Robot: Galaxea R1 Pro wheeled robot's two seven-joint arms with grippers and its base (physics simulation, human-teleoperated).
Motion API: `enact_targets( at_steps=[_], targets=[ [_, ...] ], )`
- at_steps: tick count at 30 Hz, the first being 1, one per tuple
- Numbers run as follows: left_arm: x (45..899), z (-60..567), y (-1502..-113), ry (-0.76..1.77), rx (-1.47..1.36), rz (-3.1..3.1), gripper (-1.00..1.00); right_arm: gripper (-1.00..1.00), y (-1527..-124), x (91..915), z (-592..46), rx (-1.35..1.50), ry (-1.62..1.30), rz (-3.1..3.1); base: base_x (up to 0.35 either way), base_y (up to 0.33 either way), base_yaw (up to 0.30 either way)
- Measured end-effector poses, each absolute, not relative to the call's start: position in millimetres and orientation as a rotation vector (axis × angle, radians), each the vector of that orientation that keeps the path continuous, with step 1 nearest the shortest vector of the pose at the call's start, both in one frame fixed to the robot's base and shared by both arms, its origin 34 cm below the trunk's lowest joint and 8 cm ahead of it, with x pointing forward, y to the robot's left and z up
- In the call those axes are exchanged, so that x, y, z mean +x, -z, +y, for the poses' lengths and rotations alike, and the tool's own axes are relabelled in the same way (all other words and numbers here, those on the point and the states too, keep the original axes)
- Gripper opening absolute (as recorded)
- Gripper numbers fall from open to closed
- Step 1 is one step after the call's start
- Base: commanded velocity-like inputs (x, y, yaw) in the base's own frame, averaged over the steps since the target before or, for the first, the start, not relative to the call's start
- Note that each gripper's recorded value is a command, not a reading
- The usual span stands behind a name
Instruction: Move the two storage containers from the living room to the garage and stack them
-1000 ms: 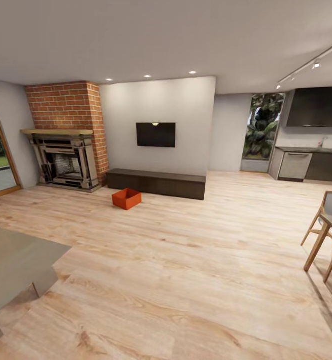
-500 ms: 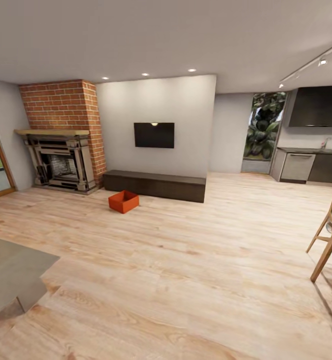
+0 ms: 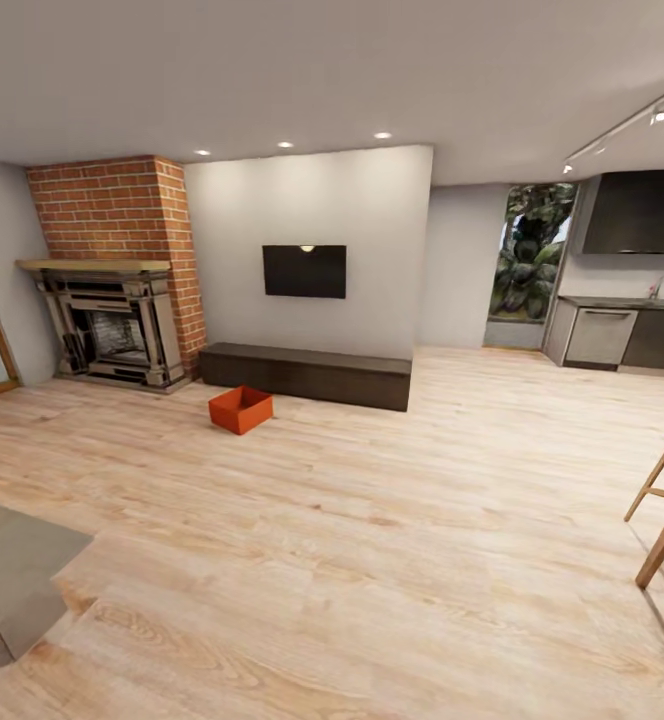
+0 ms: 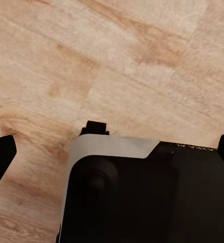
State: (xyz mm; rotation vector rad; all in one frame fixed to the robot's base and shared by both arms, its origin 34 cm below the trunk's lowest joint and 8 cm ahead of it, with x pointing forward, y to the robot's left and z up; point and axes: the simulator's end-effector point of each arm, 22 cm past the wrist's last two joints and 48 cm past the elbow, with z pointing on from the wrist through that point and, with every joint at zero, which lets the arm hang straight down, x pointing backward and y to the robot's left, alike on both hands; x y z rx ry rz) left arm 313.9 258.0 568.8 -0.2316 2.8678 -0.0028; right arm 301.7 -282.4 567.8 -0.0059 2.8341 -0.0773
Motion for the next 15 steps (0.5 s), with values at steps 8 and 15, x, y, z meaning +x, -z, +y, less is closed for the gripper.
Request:
enact_targets(
  at_steps=[8, 15],
  targets=[
    [313.7, 258.0, -568.7, 0.003, -0.232, 2.869, 1.00, 1.00, -567.5, 301.8, -274.0, 0.013, 0.062, 2.834, 0.321, -0.084, 0.000],
    [313.6, 257.9, -568.7, 0.003, -0.232, 2.869, 1.00, 1.00, -567.5, 301.9, -272.6, 0.008, 0.060, 2.834, 0.321, -0.018, 0.000]
  ],
)
